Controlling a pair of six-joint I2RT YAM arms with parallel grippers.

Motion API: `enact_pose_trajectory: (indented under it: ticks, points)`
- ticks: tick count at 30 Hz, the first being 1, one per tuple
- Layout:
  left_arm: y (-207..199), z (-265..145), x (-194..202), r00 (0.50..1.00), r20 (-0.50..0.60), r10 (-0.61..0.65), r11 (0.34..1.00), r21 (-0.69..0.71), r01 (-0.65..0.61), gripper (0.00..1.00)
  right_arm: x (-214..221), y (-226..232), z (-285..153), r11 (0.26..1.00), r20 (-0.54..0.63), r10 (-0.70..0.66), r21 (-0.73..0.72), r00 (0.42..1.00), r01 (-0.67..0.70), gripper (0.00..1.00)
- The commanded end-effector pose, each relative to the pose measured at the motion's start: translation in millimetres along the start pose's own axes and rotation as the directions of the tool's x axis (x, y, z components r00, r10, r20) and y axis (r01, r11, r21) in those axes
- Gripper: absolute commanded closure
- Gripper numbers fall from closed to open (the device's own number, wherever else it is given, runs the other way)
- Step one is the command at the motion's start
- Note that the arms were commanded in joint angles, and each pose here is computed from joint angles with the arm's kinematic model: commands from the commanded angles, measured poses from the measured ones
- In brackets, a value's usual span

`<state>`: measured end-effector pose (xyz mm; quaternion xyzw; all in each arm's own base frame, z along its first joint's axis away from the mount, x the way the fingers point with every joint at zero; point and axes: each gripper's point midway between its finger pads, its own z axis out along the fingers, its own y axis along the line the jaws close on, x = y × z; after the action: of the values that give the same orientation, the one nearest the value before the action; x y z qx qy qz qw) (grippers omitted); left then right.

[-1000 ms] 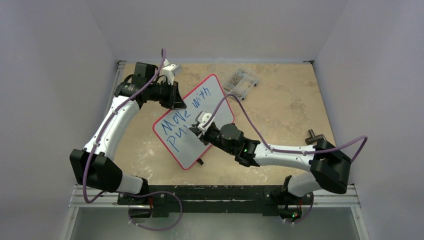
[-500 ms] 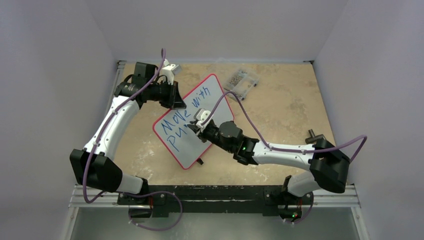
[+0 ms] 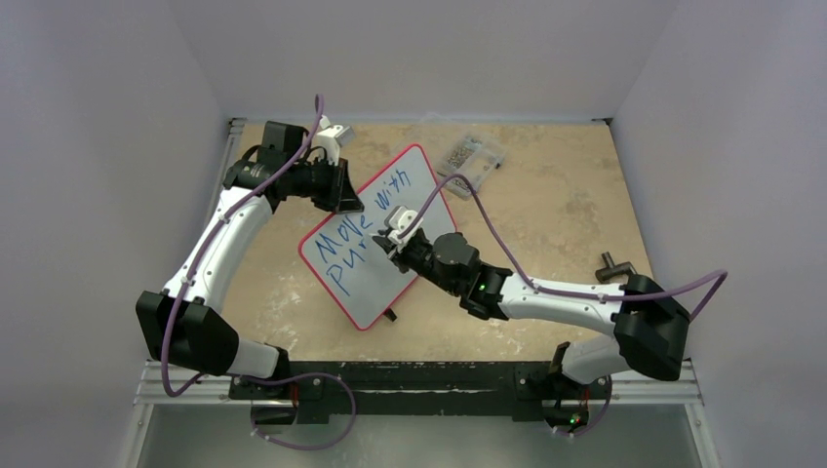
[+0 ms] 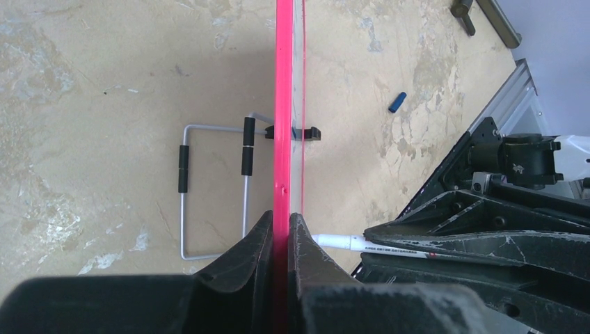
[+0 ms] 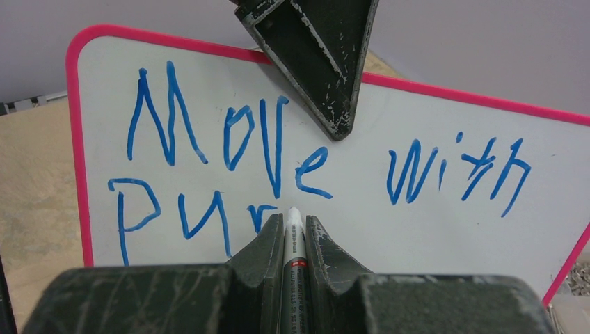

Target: Write a sentence on the whiteboard

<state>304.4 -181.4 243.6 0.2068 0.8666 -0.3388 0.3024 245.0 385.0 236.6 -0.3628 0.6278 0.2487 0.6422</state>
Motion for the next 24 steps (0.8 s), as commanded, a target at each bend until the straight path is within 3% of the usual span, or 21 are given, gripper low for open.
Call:
enact_pose_trajectory:
  ticks: [1,24]
  points:
    - [-2,-10,-14,0.996,0.064,0.064,0.998,-0.028,-0.062,1.00,-31,-12,-5,0.999,0.073,0.000,0.044,0.997,-0.003,1.00]
    - [-1,-9,-14,0.996,0.063,0.062,0.998,-0.031,-0.061,1.00,6,1,-5,1.000,0.014,-0.005,-0.008,1.000,0.006,1.00]
